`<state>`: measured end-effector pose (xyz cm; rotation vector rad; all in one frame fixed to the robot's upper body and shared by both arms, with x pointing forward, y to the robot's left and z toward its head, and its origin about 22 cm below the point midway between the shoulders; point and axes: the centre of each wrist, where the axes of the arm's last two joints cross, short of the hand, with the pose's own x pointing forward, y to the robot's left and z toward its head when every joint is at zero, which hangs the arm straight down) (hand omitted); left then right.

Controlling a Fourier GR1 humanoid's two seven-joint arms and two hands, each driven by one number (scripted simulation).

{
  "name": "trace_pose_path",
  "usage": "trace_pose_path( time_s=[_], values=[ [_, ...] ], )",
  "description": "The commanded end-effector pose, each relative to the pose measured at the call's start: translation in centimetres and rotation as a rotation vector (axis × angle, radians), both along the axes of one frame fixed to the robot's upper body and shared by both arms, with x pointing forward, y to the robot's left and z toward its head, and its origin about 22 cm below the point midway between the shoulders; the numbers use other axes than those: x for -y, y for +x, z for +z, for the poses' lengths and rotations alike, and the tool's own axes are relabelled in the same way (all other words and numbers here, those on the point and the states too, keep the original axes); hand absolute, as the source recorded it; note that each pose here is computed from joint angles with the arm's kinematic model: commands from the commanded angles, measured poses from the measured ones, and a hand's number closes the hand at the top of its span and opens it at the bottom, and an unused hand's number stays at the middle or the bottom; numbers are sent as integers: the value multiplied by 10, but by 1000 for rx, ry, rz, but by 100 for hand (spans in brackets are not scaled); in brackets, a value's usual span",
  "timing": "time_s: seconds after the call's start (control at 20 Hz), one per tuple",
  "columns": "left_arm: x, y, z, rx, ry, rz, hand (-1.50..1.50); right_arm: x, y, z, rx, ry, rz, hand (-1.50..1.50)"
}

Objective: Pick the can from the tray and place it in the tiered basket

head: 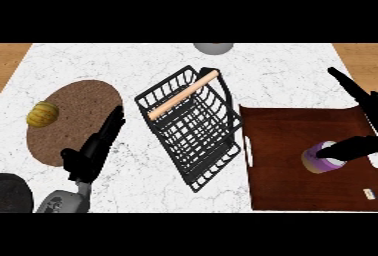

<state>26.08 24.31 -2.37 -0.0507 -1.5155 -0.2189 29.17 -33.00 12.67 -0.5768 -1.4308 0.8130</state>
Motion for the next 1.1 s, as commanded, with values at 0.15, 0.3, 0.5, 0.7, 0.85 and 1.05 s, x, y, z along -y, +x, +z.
trace_pose_path(
  time_s=[0.15,0.3,0.5,0.7,0.85,1.05],
  values=[
    [16,-1,-2,6,-6,-9,0,-9,-20,64,-269,-536,44,-150],
    [0,-4,2,20,-7,-14,0,-38,-34,76,-343,-563,74,-150],
    [2,19,15,27,7,-18,0,-53,-60,76,-374,-561,48,-150],
    [-5,3,5,16,-1,-9,0,-66,-70,79,-379,-557,-17,-150],
    [5,-10,-1,17,-10,-23,0,-76,-62,76,-307,-524,-105,-150],
    [8,10,-3,10,3,-14,0,-69,-72,45,-371,-663,-134,-150]
  ],
)
